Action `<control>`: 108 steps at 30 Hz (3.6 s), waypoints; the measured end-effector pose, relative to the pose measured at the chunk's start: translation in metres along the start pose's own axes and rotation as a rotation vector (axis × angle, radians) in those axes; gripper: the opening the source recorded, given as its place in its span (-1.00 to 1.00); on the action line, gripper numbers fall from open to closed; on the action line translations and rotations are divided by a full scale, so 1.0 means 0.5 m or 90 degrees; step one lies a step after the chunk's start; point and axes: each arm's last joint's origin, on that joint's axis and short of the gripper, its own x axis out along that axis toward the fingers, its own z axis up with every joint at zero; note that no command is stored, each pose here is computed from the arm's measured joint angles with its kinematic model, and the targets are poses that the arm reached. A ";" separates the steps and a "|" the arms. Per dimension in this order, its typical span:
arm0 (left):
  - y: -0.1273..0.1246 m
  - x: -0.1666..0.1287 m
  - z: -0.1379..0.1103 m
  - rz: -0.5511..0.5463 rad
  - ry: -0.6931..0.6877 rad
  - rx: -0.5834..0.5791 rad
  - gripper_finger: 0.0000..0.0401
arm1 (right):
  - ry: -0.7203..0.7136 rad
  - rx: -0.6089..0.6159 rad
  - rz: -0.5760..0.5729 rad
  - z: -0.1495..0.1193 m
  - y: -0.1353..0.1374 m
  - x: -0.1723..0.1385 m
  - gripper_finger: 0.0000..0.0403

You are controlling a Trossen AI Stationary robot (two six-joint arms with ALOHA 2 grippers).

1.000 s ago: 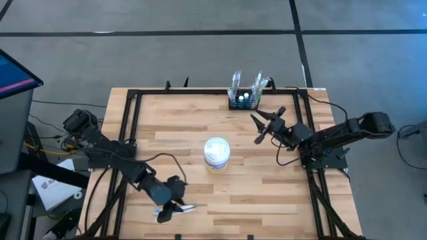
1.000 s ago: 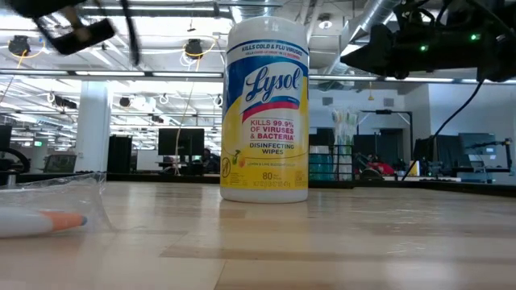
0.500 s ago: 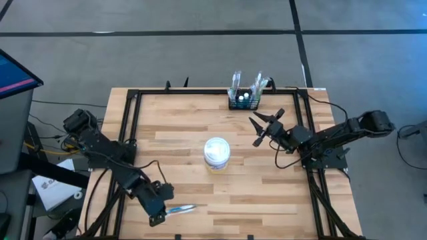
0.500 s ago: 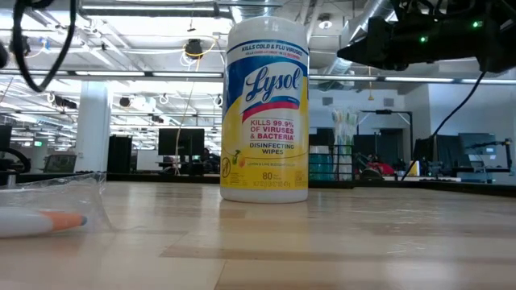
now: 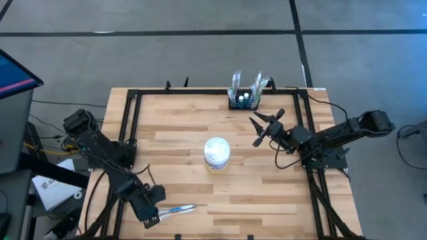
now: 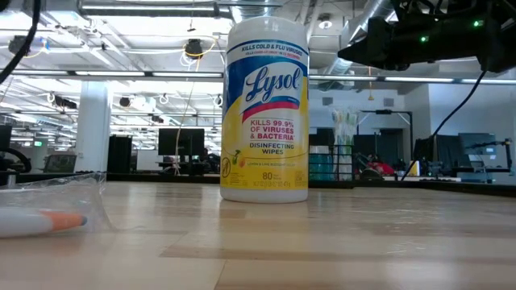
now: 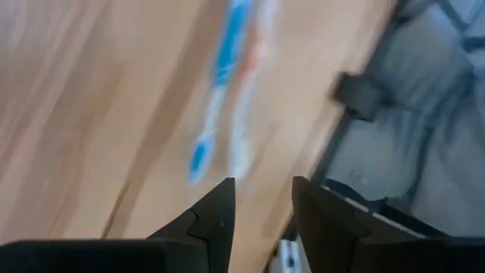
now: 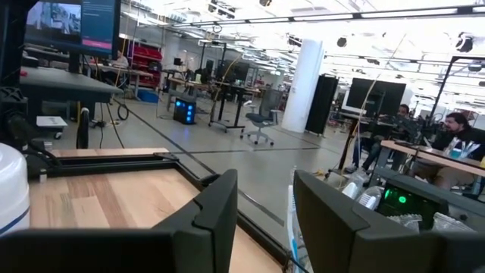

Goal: Pick & Place toothbrushing station
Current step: Put the blue toothbrush into the black mesh organizer

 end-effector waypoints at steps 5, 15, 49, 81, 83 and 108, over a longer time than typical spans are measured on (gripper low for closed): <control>0.032 0.024 -0.018 0.020 0.061 -0.044 -0.37 | 0.002 -0.002 0.000 -0.001 0.000 0.000 -0.40; 0.041 0.044 -0.018 -0.031 0.038 -0.045 -0.37 | 0.003 -0.002 0.001 -0.001 0.000 0.000 -0.40; 0.077 0.112 -0.029 0.029 0.089 -0.038 -0.41 | 0.010 -0.001 0.004 -0.004 0.001 0.000 -0.40; 0.068 0.097 -0.026 -0.005 0.075 0.025 -1.00 | 0.020 0.003 0.009 -0.008 0.003 0.000 -0.40; 0.066 0.088 -0.025 -0.012 0.063 0.026 -1.00 | 0.019 0.004 0.009 -0.008 0.003 0.000 -0.40; 0.022 -0.072 0.010 -0.210 -0.290 0.106 -1.00 | -0.003 0.017 0.047 0.013 0.017 -0.001 -0.40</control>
